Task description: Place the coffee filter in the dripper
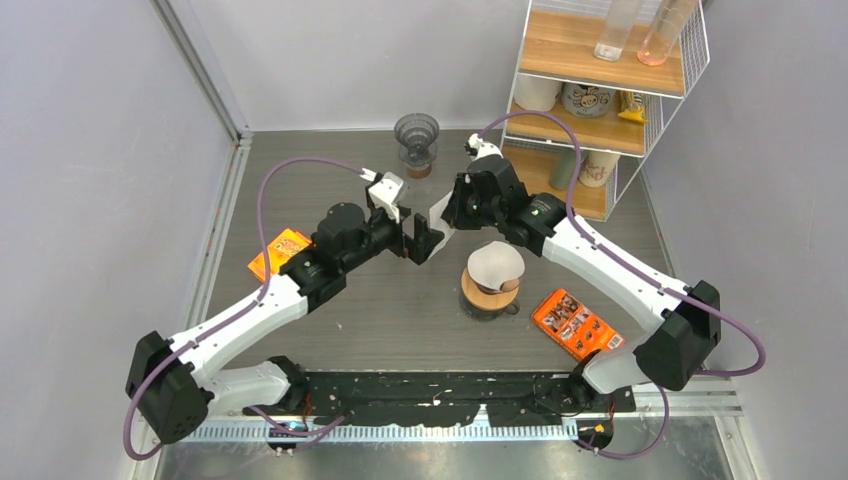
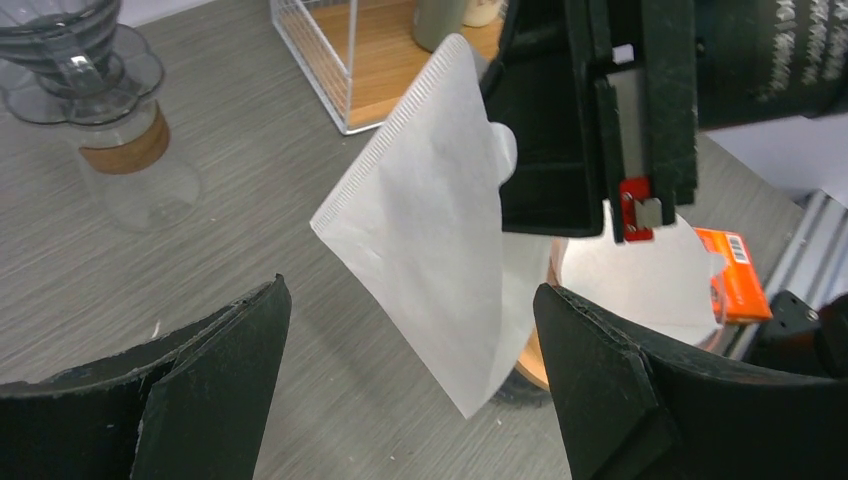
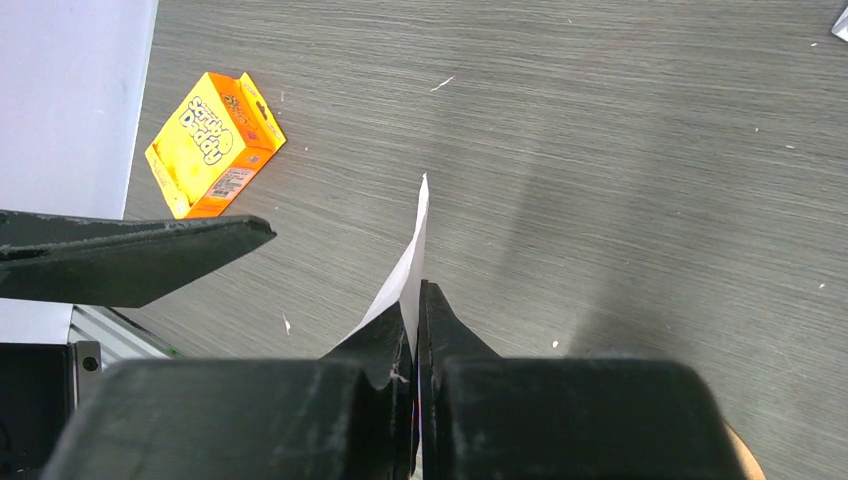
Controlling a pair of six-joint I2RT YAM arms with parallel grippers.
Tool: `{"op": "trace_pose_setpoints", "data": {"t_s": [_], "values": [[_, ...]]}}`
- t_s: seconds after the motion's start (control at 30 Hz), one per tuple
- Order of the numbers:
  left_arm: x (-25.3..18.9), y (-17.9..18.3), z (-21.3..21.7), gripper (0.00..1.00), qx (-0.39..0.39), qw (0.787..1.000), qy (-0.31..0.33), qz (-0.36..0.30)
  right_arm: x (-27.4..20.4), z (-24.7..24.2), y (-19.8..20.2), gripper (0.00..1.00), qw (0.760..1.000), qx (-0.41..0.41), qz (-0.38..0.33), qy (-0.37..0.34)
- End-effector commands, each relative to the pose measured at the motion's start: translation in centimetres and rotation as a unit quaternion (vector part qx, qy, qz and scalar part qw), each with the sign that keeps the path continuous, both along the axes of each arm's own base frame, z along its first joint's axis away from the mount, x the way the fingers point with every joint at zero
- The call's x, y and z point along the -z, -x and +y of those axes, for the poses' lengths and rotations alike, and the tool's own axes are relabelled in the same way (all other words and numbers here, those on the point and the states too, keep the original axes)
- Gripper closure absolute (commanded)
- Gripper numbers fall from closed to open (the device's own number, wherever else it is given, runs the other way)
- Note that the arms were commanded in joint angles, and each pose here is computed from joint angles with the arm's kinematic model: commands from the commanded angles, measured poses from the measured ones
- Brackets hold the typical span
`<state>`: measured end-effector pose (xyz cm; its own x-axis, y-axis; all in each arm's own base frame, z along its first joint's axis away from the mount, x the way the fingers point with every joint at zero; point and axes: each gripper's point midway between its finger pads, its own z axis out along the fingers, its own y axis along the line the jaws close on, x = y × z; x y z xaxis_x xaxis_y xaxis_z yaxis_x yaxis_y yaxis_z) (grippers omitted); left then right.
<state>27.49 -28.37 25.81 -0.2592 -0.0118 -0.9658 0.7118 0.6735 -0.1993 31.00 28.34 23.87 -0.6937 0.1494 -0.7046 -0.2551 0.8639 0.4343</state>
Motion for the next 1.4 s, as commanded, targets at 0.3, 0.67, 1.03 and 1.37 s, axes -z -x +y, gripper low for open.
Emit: {"op": "trace_pose_setpoints", "data": {"t_s": [0.3, 0.67, 1.03, 1.37], "values": [[-2.1, -4.7, 2.9, 0.04, -0.183, 0.982, -0.033, -0.035, -2.0, 0.9, -0.4, 0.95, 1.000, -0.010, -0.016, -0.014], [-0.8, -4.7, 0.9, 0.16, -0.144, 0.987, -0.064, -0.035, -2.3, 1.9, -0.2, 0.95, 0.999, -0.039, -0.017, -0.021], [-1.4, -5.0, -0.4, 0.56, -0.124, 0.990, -0.057, -0.041, -1.8, 1.6, -0.1, 0.95, 0.998, -0.052, -0.019, 0.003], [-1.5, -6.0, 0.5, 0.92, -0.167, 0.984, -0.051, -0.039, -0.1, 0.9, 0.0, 0.95, 0.997, -0.062, -0.011, 0.045]]}}
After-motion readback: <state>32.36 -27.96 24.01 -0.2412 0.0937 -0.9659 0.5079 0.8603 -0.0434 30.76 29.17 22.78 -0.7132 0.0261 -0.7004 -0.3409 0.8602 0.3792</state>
